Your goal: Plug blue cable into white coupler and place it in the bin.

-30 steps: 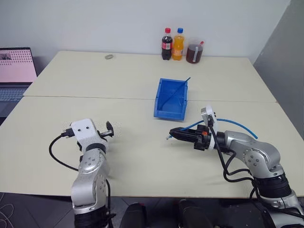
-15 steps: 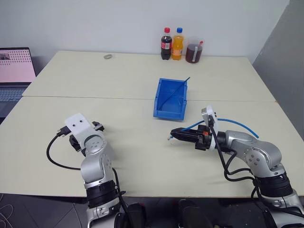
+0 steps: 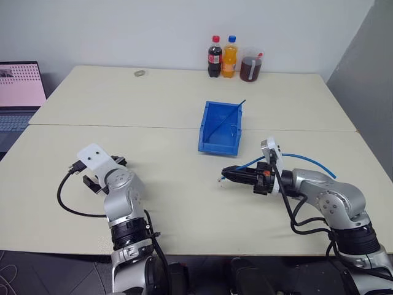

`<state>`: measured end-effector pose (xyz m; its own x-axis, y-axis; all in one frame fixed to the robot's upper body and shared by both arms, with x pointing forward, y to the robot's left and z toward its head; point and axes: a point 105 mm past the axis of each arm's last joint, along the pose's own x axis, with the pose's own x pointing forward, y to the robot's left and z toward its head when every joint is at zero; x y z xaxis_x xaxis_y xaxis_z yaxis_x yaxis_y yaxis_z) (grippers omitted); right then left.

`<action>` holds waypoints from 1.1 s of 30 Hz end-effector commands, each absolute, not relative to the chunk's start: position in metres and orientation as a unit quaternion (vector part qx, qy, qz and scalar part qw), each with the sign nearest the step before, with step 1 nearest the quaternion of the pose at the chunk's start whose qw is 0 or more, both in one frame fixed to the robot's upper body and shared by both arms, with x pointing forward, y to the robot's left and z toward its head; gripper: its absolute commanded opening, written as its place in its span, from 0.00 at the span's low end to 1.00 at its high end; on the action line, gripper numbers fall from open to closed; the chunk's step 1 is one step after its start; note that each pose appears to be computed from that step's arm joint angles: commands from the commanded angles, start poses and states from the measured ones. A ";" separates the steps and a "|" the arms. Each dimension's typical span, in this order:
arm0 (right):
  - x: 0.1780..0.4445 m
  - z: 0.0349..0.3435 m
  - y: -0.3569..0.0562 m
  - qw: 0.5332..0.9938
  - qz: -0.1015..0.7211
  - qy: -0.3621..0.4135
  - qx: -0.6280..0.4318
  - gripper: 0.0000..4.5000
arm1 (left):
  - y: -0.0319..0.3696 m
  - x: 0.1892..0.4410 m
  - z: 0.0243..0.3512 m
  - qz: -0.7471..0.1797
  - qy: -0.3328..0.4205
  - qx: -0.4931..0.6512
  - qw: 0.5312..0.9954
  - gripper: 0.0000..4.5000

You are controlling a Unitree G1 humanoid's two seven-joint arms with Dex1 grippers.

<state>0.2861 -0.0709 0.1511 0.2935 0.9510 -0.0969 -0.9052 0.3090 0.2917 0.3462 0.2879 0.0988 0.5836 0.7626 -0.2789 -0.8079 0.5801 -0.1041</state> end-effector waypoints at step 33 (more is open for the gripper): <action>0.284 0.165 -0.070 0.799 0.587 0.100 0.084 0.02 | 0.308 0.355 0.111 0.457 0.068 -0.107 0.880 0.18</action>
<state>0.2860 -0.0704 0.1505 0.2928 0.9509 -0.1001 -0.9034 0.3094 0.2969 0.3569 0.3030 0.1009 0.5501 0.7916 -0.2661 -0.8339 0.5379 -0.1238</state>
